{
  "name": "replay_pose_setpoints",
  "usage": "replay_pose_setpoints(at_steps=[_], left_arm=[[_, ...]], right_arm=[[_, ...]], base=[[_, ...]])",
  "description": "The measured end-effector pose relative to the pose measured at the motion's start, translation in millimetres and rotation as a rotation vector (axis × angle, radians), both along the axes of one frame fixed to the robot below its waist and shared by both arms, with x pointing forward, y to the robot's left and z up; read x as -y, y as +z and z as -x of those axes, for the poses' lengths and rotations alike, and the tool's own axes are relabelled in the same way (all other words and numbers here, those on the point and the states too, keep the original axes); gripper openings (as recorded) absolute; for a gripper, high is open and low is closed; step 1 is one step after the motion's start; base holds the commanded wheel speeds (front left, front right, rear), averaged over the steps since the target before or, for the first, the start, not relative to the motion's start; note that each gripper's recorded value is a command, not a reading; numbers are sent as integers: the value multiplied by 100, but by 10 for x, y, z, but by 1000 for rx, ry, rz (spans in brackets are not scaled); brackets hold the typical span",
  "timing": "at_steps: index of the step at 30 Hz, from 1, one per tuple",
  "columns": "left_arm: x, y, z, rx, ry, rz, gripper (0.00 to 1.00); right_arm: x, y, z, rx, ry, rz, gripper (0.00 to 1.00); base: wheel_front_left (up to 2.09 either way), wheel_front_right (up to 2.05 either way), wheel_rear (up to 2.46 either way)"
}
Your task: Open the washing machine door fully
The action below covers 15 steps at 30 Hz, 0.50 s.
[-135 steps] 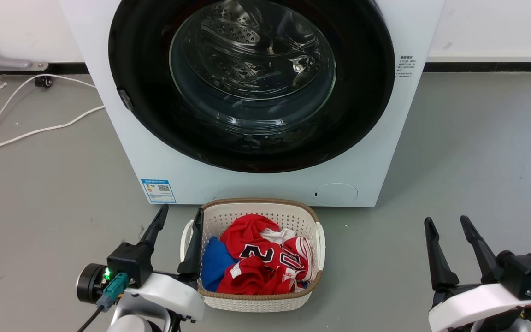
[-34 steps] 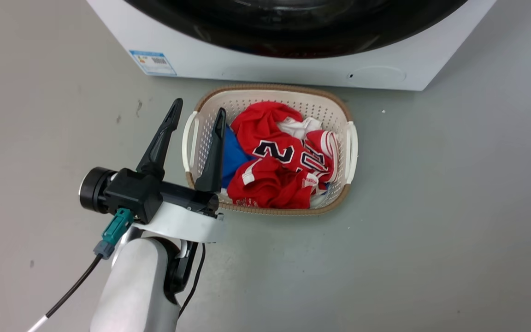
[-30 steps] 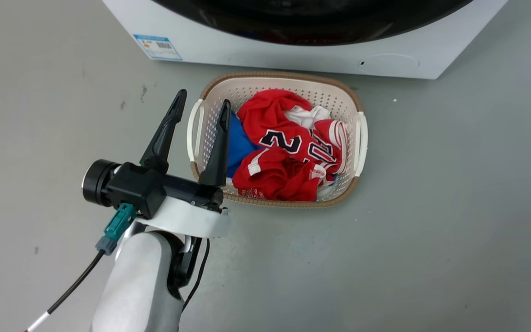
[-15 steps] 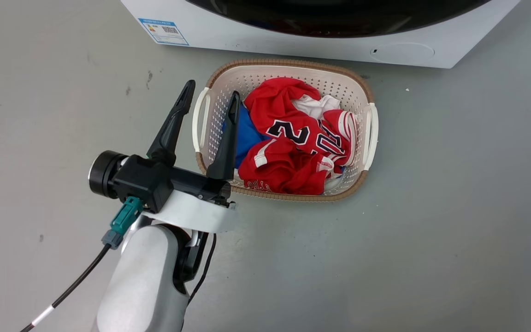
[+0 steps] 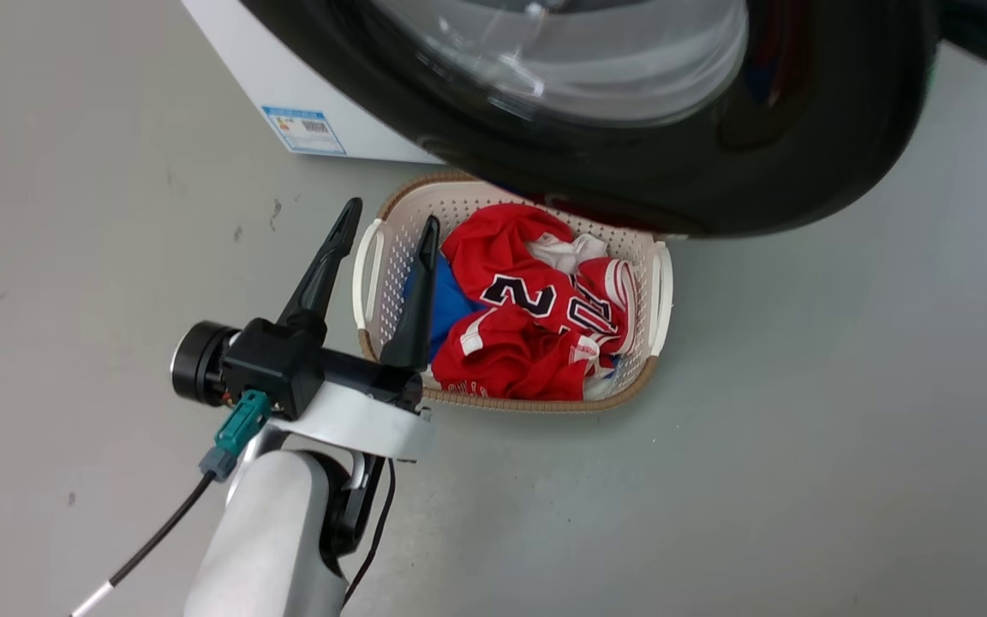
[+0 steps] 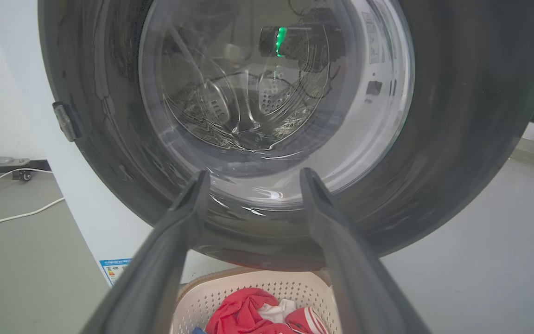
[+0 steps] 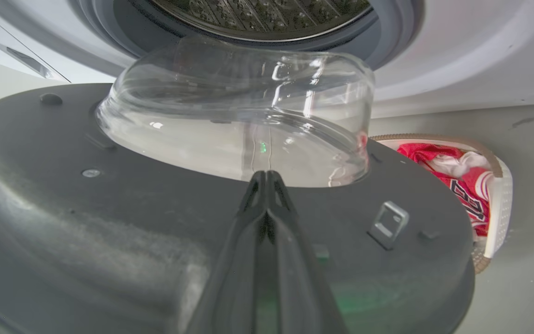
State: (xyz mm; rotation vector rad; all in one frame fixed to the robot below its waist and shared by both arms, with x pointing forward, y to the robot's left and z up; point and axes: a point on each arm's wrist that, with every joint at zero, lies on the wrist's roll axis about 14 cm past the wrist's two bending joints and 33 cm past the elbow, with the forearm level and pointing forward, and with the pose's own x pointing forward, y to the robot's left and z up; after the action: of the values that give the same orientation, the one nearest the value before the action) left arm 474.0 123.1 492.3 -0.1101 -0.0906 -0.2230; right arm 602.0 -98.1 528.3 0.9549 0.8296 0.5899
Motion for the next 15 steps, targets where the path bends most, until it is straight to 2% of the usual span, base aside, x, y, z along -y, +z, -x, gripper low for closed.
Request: replay_pose_setpoints(at_steps=[8,9,15], left_arm=[[-4,100,205,5,-3,0,100],[3,157,281,13,-7,6,100],[3,246,468,24,-8,13,100]], right_arm=[[-273,112,553,-17,154,-27,0],[-402,121,780,-24,216,-32,0],[-728,220,1253,-2,346,-42,0]], base=[[0,0,0],[0,0,0],[0,0,0]])
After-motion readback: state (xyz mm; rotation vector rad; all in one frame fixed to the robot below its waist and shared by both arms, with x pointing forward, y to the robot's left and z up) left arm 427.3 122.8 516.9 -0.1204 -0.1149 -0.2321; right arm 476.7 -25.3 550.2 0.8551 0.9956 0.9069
